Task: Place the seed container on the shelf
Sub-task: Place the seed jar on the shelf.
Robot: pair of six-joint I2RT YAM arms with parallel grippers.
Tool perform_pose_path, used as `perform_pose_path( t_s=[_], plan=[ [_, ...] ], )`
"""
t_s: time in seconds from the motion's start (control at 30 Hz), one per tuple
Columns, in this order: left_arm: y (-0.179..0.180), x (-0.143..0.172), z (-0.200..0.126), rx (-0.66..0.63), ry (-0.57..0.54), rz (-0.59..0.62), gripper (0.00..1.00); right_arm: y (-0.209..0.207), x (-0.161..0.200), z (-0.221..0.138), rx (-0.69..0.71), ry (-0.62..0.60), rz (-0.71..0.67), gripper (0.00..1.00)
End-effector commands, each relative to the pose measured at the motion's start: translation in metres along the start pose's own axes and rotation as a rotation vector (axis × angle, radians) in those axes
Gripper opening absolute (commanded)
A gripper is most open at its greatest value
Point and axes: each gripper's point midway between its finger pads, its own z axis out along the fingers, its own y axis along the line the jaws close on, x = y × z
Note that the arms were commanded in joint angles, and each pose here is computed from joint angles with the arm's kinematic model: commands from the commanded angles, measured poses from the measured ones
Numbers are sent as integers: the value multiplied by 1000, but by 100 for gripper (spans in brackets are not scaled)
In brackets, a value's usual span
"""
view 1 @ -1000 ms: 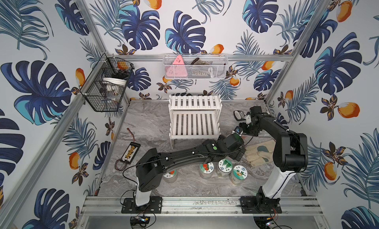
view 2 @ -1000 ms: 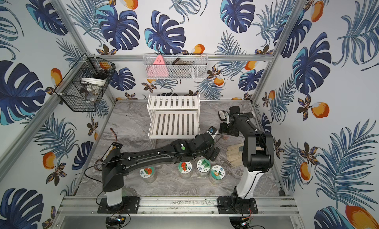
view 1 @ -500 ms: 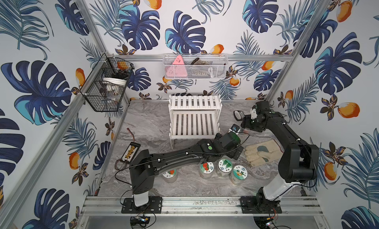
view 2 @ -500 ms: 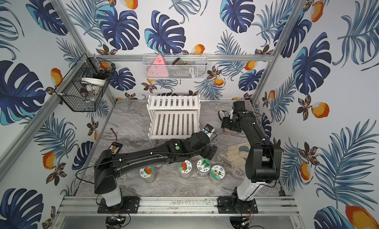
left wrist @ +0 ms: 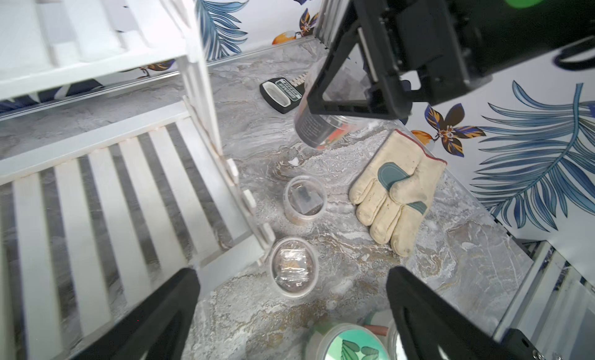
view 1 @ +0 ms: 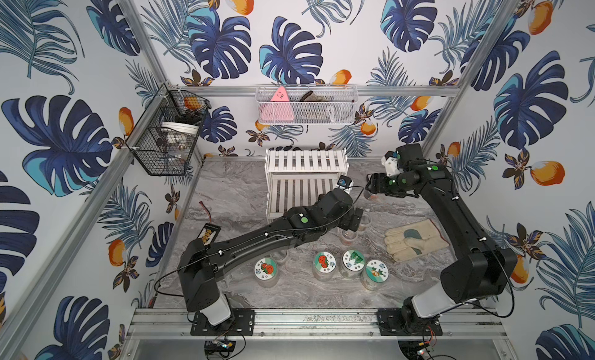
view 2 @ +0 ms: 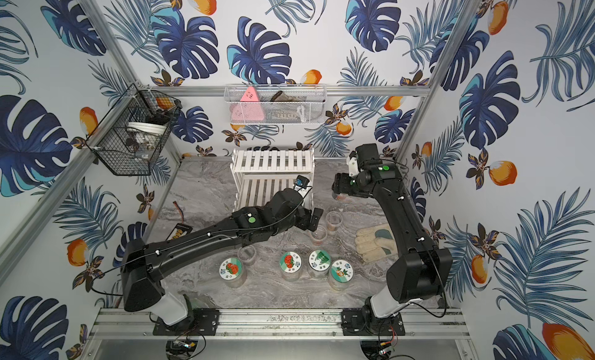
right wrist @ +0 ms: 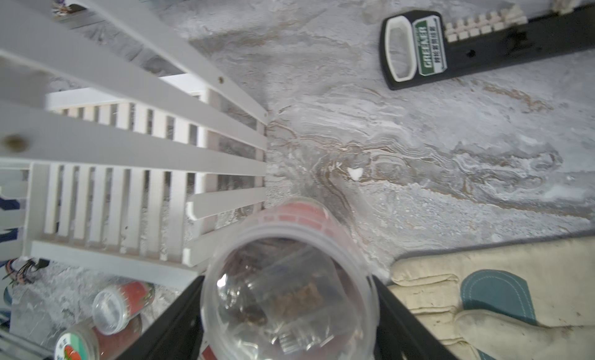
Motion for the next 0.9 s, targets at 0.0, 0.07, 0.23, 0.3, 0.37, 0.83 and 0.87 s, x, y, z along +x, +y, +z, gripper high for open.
perform_pose_path(
  t_s=[0.0,0.07,0.23,0.3,0.37,0.83,0.87],
  plan=[
    [21,-11,-10,-31,-34,-64,99,16,4,-12,3,32,-22,77],
    [38,-15,-17,-55,-46,-94,99,30,0,-19,-12,18,-42,77],
    [75,-23,-37,-90,-88,-153,99,63,-10,-37,-44,-9,-100,77],
    [84,-25,-42,-90,-94,-159,99,75,-16,-43,-53,-26,-122,77],
    [89,-27,-45,-86,-95,-160,99,84,-21,-45,-63,-34,-132,77],
    [86,-37,-46,-54,-97,-158,99,135,-55,-57,-94,-109,-206,77],
    [86,-38,-47,-56,-98,-158,99,135,-58,-57,-88,-117,-206,77]
  ],
)
